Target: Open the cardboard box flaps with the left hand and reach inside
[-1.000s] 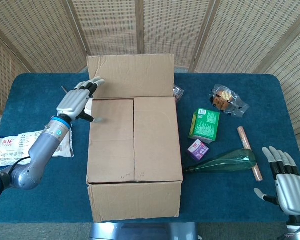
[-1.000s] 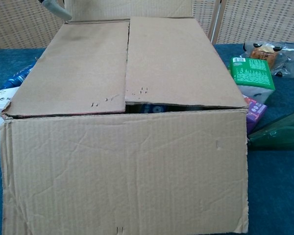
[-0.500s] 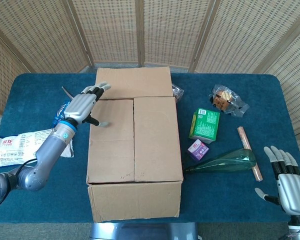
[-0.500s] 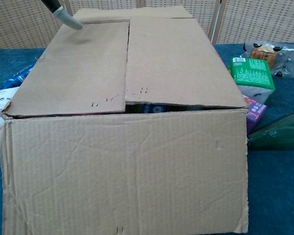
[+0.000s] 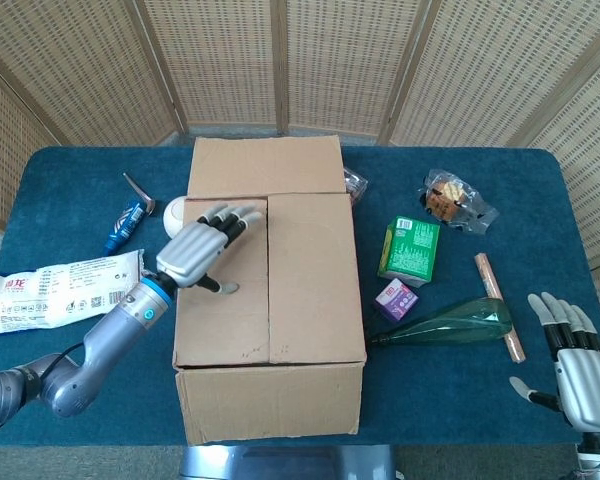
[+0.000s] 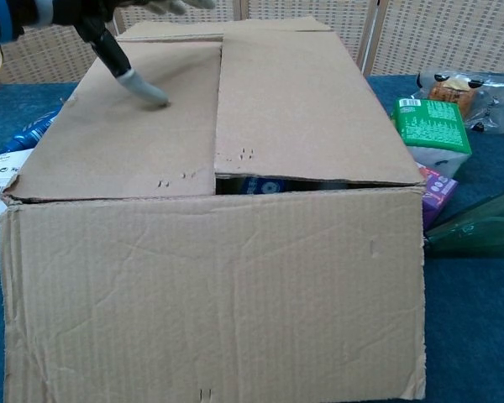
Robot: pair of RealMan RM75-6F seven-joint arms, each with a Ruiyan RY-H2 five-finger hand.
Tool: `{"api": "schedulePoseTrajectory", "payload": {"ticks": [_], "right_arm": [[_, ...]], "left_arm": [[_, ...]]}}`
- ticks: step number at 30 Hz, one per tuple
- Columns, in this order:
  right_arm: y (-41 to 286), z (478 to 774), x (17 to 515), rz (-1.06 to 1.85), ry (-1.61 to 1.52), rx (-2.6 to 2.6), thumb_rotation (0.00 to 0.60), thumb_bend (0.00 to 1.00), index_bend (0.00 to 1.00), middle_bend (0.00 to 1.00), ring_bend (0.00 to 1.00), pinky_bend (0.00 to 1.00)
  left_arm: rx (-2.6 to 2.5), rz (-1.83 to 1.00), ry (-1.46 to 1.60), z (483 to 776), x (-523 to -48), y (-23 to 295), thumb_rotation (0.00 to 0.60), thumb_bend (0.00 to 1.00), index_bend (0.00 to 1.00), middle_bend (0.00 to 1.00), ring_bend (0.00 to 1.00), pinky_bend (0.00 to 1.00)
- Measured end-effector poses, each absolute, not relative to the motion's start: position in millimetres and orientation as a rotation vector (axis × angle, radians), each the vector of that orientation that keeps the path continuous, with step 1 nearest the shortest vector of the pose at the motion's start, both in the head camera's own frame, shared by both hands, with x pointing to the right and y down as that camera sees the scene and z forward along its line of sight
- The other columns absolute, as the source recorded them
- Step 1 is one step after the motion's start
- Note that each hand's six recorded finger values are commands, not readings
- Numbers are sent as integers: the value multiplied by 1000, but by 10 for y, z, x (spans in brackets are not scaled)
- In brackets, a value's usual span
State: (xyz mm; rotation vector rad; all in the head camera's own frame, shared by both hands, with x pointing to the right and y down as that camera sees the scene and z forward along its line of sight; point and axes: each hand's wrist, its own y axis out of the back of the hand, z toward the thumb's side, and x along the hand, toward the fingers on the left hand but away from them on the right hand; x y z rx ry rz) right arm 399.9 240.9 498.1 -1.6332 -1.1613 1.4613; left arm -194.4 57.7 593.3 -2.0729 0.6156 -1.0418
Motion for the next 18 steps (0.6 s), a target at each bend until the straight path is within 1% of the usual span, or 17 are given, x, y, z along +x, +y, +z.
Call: {"api": "schedulePoseTrajectory", "payload": {"ticks": [7,18], "right_arm": [[2403,4969,4009,1459,-1168,-1636,600,0,0,0,0,0],[2397,4960,4021,1457,-1177,-1643,600,0,0,0,0,0]], "left_arm": [[-2061,-1009,574,6022,-1822,690,600,93,0,0,0,11],[-2046,-899,627,5996,-1488,697,600,93,0,0,0,11]]}}
